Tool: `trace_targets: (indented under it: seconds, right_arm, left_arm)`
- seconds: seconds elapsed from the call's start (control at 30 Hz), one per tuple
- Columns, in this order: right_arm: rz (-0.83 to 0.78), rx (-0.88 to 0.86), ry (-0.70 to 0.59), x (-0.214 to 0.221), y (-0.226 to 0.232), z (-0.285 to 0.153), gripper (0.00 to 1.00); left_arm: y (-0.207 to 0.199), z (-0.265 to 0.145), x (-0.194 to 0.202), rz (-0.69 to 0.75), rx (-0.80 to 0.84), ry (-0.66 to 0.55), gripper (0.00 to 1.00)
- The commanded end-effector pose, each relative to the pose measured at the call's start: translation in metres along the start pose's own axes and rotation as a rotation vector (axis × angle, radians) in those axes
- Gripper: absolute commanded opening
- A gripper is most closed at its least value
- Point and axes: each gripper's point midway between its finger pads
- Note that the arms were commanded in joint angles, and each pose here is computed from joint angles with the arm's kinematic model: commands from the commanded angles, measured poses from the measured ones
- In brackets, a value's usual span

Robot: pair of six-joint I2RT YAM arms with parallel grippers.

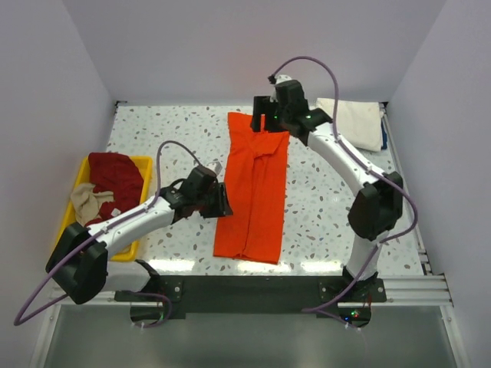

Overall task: Fold and stack the t-shirts
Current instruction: Fold the tshirt

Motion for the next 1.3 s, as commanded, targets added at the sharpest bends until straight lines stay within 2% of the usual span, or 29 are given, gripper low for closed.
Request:
trace_targets:
  seconds: [0.0,0.13,0.27,0.3,0.37,0.47,0.5,0.53,0.57,0.6,0.63,0.7,0.9,1.1,1.13,1.2,1.23,1.27]
  right_arm:
    - [-0.038,0.023,0.014,0.02,0.009,0.052,0.77]
    - [-0.022,0.019,0.091,0.043,0.01,0.084,0.71]
    - [0.006,0.028,0.145,0.066,0.005,0.071,0.67]
    - [0.015,0.055,0.193,0.09,-0.008,0.066,0.64]
    - [0.055,0.006,0.183,0.093,0.005,0.035,0.63]
    - [0.106,-0.009,0.221,0.129,0.001,-0.008,0.63]
    - [0.119,0.024,0.283,0.163,-0.016,-0.017,0.63]
    - [0.135,-0.03,0.257,0.16,-0.007,-0.039,0.62]
    - [0.151,-0.042,0.295,0.179,-0.004,-0.051,0.6]
    - [0.154,0.001,0.359,0.211,-0.021,-0.063,0.6]
    - [0.155,-0.032,0.359,0.216,-0.017,-0.082,0.6]
    - [0.155,0.012,0.425,0.252,-0.04,-0.101,0.59]
    - [0.176,0.015,0.559,0.311,-0.061,-0.138,0.51]
    - [0.136,0.006,0.589,0.33,-0.059,-0.146,0.48]
    - [0.121,0.006,0.585,0.333,-0.058,-0.147,0.48]
    - [0.113,0.009,0.584,0.335,-0.058,-0.149,0.48]
    - [0.098,0.014,0.584,0.337,-0.058,-0.149,0.48]
    - [0.089,0.021,0.581,0.337,-0.059,-0.149,0.48]
  left_arm:
    - [0.006,0.003,0.017,-0.028,-0.002,0.029,0.42]
    - [0.02,0.014,0.034,-0.032,-0.037,0.046,0.41]
    - [0.024,0.015,0.043,-0.029,-0.04,0.07,0.39]
    - [0.025,0.015,0.044,-0.016,-0.041,0.073,0.39]
    - [0.025,0.012,0.045,0.004,-0.041,0.089,0.39]
    - [0.03,0.01,0.051,0.028,-0.066,0.129,0.4]
    - [0.03,0.009,0.052,0.033,-0.069,0.138,0.4]
    - [0.03,0.009,0.055,0.034,-0.062,0.152,0.41]
    - [0.03,0.008,0.058,0.04,-0.056,0.164,0.43]
    - [0.026,0.006,0.062,0.042,-0.03,0.177,0.45]
    - [0.024,0.005,0.065,0.046,-0.01,0.181,0.48]
    - [0.021,0.003,0.069,0.057,0.019,0.194,0.49]
    - [0.0,-0.002,0.069,0.091,0.145,0.198,0.52]
    - [-0.042,0.002,0.075,0.132,0.294,0.208,0.43]
    - [-0.05,0.004,0.083,0.157,0.307,0.228,0.38]
    - [-0.052,0.01,0.091,0.172,0.276,0.248,0.34]
    - [-0.051,0.011,0.094,0.171,0.27,0.257,0.27]
    - [-0.051,0.013,0.095,0.167,0.268,0.26,0.26]
Point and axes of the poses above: each gripper's point midway between its finger pads, its own z axis out along the fingers, its own y axis along the line the jaws close on, x = y × z, and after that the axes turned 11 degrees about z, right-handed
